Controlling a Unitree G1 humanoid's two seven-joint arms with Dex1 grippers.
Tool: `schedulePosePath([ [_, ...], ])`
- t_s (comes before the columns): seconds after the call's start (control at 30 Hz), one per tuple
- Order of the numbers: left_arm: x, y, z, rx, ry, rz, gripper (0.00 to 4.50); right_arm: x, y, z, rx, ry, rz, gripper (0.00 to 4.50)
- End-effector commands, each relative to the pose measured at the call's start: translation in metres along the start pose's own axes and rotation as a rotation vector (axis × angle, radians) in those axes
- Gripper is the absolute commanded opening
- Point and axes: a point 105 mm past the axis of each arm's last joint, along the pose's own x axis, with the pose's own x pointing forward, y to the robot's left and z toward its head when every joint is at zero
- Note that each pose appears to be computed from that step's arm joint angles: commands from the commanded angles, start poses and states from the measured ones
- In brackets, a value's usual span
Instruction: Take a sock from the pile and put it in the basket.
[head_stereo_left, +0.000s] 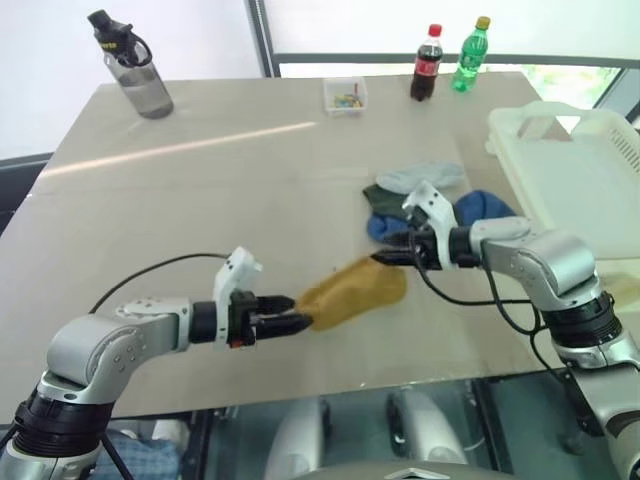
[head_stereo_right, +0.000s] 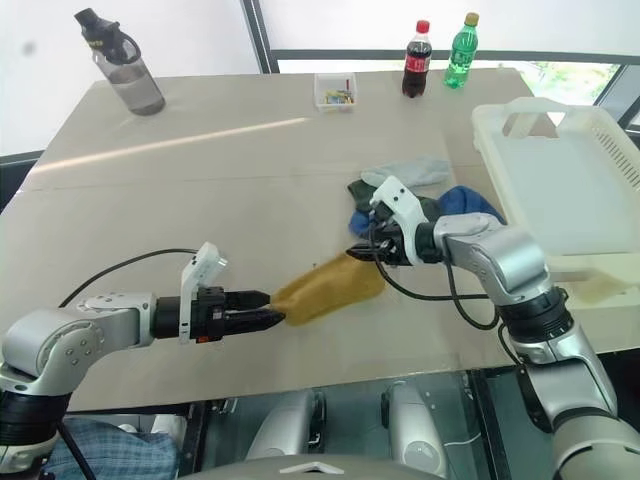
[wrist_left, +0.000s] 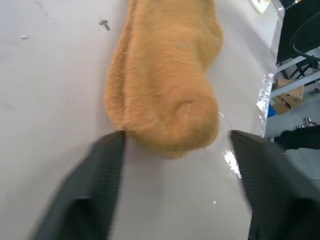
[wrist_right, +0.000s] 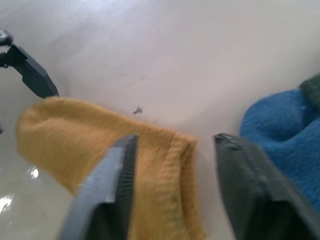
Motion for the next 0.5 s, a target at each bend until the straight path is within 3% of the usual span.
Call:
schedulePosePath([
  [0.03, -0.002, -0.001, 0.001, 0.027, 0.001, -0.004, 4.46, -0.013, -0.008, 0.018, -0.003, -0.080, -0.040, 3.56],
  [0.27, -0.006, -0.002, -0.002, 0.046, 0.016, -0.011, 4.46, -0.032, -0.001, 0.010, -0.005, -0.086, -0.017, 3.56],
  [0.43, -0.014, -0.003, 0.010, 0.168, -0.066, -0.007, 4.46, -0.039, 0.008, 0.024, -0.184, -0.286, -0.031, 3.56],
  [0.5, -0.019, -0.007, 0.013, 0.220, -0.100, -0.029, 4.46, -0.038, 0.012, 0.011, -0.214, -0.279, -0.023, 3.56],
])
